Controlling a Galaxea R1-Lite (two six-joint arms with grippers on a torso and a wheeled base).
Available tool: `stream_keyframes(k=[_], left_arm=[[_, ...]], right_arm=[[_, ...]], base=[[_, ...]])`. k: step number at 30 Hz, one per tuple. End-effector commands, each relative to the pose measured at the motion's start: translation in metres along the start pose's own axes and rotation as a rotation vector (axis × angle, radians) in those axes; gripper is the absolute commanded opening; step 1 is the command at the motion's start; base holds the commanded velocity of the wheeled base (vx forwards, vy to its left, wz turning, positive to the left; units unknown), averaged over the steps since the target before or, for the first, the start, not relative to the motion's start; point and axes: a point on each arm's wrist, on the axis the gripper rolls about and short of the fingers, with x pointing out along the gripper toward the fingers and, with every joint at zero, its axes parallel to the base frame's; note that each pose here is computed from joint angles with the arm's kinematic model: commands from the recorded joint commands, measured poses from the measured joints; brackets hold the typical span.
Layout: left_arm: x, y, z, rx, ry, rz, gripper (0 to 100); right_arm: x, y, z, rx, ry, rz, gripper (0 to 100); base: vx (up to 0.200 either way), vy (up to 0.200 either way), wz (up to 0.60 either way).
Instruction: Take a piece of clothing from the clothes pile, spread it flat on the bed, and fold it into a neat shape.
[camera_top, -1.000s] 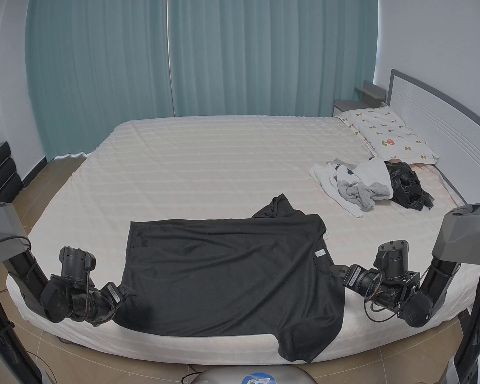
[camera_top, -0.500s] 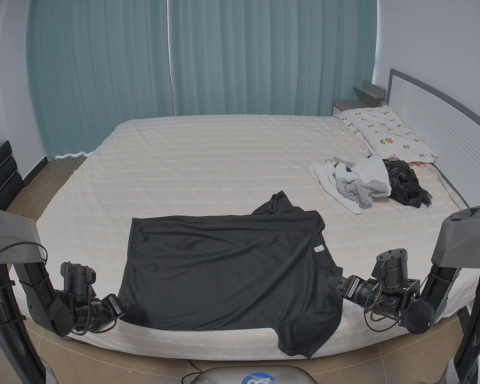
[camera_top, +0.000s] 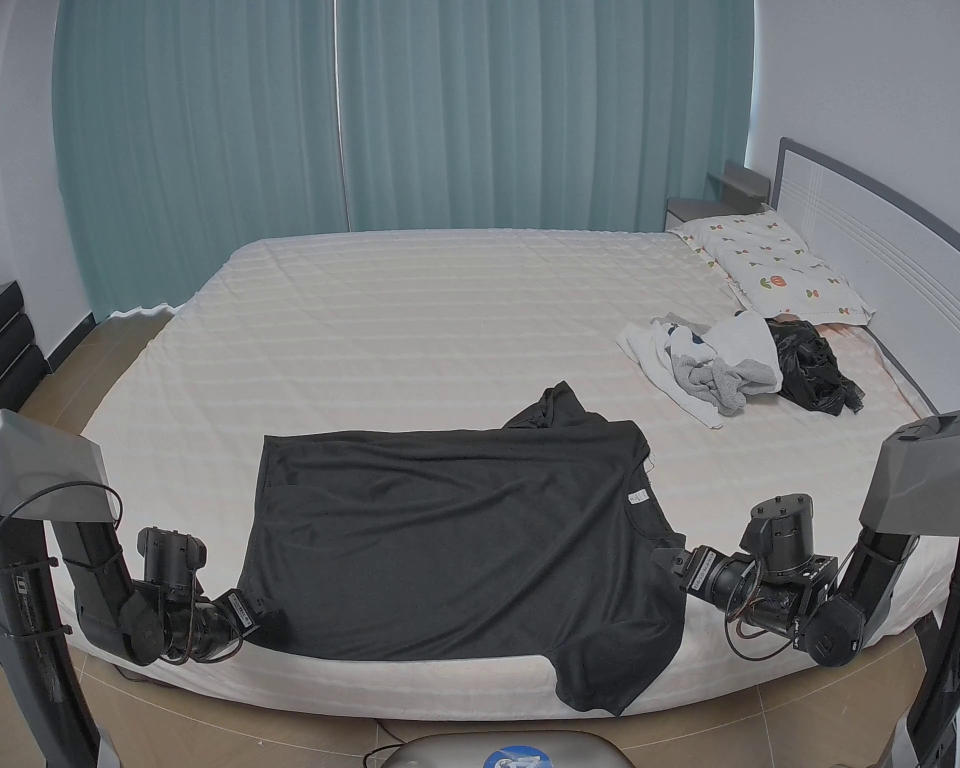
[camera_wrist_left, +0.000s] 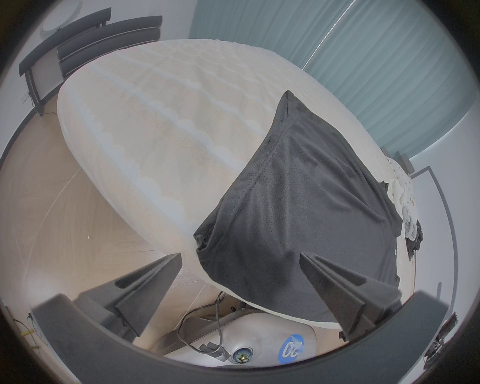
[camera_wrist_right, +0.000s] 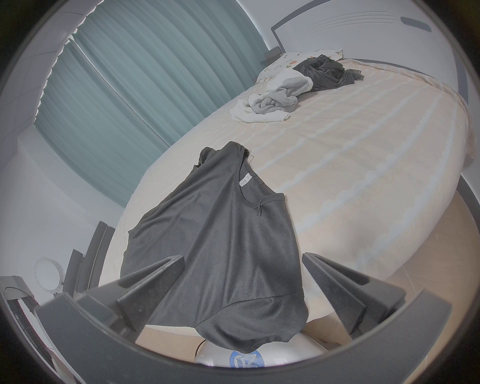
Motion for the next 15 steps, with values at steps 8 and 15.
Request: stream_keyframes(k=[8, 15], left_arm=[[0.011, -0.001, 0.002, 0.01, -0.005, 0.016, 0], [-0.006, 0.0, 0.002, 0.0, -0.045, 0.038, 0]], right_arm=[[0.009, -0.004, -0.007, -0.004, 0.018, -0.016, 100], [0.009, -0.01, -0.009, 0.0, 0.045, -0.03, 100]], base=[[0.0, 0.0, 0.0], [0.0, 0.0, 0.0]])
